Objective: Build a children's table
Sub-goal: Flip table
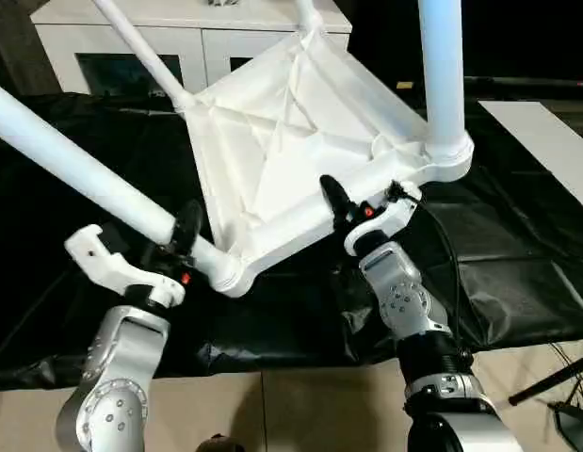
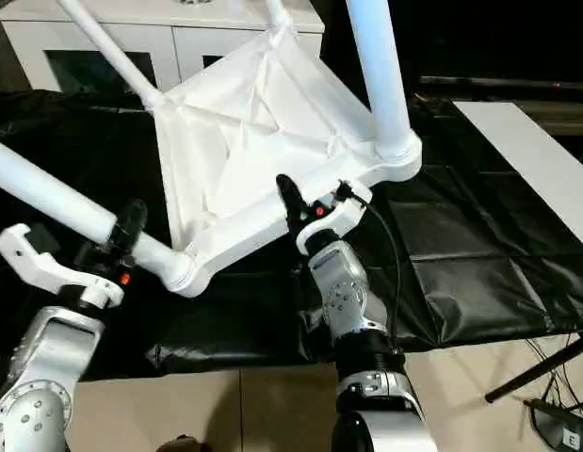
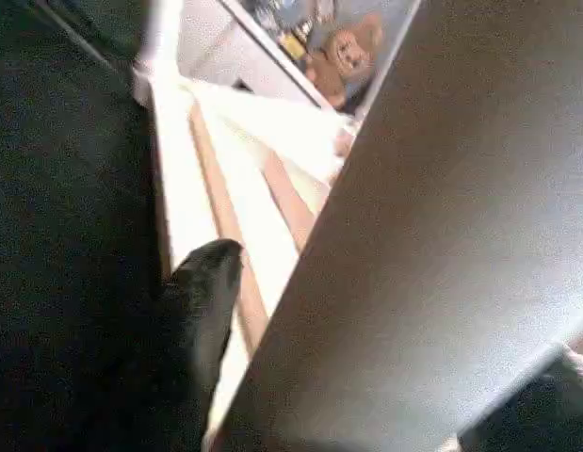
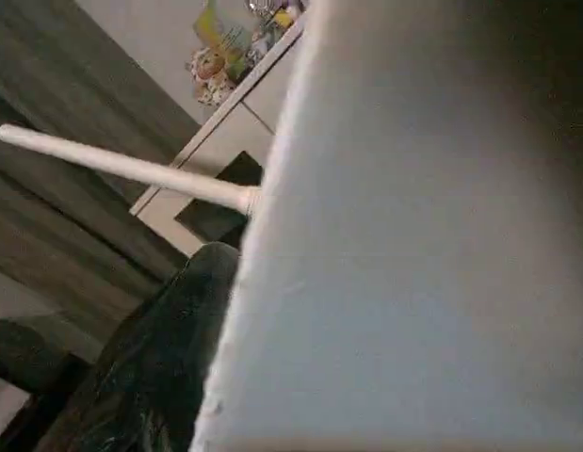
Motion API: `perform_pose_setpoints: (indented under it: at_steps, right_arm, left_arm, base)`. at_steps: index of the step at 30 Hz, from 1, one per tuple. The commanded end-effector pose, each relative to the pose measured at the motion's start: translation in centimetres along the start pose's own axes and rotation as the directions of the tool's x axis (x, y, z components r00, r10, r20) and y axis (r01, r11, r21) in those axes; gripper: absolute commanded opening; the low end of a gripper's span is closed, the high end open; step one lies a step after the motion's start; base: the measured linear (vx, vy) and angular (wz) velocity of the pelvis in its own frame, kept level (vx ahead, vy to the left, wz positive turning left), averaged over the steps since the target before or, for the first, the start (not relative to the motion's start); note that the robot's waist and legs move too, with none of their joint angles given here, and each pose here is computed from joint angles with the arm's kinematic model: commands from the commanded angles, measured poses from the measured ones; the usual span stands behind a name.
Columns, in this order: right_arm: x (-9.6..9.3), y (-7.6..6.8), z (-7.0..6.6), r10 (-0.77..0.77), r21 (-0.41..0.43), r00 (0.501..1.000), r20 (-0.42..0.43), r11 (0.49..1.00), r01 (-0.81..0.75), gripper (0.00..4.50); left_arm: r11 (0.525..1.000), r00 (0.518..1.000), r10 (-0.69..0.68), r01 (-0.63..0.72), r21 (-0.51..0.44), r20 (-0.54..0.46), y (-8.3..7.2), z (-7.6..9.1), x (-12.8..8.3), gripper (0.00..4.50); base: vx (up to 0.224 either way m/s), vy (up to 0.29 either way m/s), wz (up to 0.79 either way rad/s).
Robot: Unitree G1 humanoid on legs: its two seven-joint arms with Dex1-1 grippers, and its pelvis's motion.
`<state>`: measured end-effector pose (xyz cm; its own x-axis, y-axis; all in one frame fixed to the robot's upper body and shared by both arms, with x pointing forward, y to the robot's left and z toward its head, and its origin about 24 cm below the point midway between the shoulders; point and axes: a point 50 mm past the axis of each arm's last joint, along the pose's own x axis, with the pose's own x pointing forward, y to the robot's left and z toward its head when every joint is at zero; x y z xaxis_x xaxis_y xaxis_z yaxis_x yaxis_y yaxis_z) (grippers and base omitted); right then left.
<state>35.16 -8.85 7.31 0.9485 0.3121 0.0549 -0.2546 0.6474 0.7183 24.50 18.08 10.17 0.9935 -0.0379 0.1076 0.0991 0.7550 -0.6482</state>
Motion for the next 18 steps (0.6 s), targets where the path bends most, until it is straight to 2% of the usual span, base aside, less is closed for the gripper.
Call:
perform_pose_setpoints:
  at_steps: [1, 2, 3, 5, 7, 10, 13, 15, 18]
  right_arm:
    - [-0.2, -0.9, 4.4, -0.07, -0.158, 0.984, 0.166, 0.983, 0.096, 2.22]
    - [-0.2, -0.9, 5.1, -0.071, -0.204, 0.979, 0.189, 0.973, 0.11, 2.22]
    - [-0.3, -0.6, 6.4, -0.056, -0.324, 0.975, 0.216, 0.938, 0.126, 2.22]
    - [-0.4, -0.3, 7.1, -0.046, -0.4, 0.972, 0.23, 0.906, 0.137, 2.22]
    - [-0.5, 0.0, 8.0, -0.036, -0.446, 0.967, 0.252, 0.883, 0.149, 2.22]
    - [-0.5, 0.1, 8.6, -0.038, -0.471, 0.967, 0.253, 0.868, 0.157, 2.22]
    - [-0.6, 0.6, 9.6, -0.05, -0.576, 0.974, 0.223, 0.799, 0.173, 2.15]
    - [-0.8, 0.9, 10.7, -0.074, -0.626, 0.965, 0.252, 0.748, 0.221, 2.14]
    - [-1.0, 1.1, 11.3, -0.084, -0.642, 0.957, 0.276, 0.726, 0.249, 2.1]
  left_arm:
    - [0.996, 0.993, 0.082, -0.084, 0.024, 0.089, 1.3, 1.6, -0.3, 3.39]
    - [0.99, 0.986, 0.127, -0.133, 0.05, 0.106, 1.9, 1.8, -0.3, 3.39]
    - [0.971, 0.968, 0.212, -0.224, 0.082, 0.134, 3.2, 2.3, -0.4, 3.63]
    - [0.96, 0.956, 0.247, -0.264, 0.094, 0.158, 3.9, 2.7, -0.4, 3.73]
    - [0.952, 0.944, 0.275, -0.294, 0.089, 0.18, 4.5, 3.2, -0.5, 3.86]
    - [0.948, 0.94, 0.285, -0.306, 0.088, 0.19, 4.7, 3.6, -0.5, 3.97]
    - [0.921, 0.91, 0.344, -0.375, 0.103, 0.232, 5.7, 4.5, -0.5, 3.97]
    - [0.902, 0.885, 0.391, -0.423, 0.089, 0.251, 6.6, 4.9, -0.7, 3.97]
    - [0.892, 0.877, 0.408, -0.442, 0.096, 0.253, 6.9, 4.9, -0.8, 3.97]
  base:
    - [0.0, 0.0, 0.0]
    - [0.0, 0.0, 0.0]
    - [0.0, 0.0, 0.0]
    - [0.0, 0.0, 0.0]
    - [0.0, 0.0, 0.0]
    - [0.0, 0.0, 0.0]
    - [0.0, 0.0, 0.0]
    - [0.0, 0.0, 0.0]
    - [0.0, 0.0, 0.0]
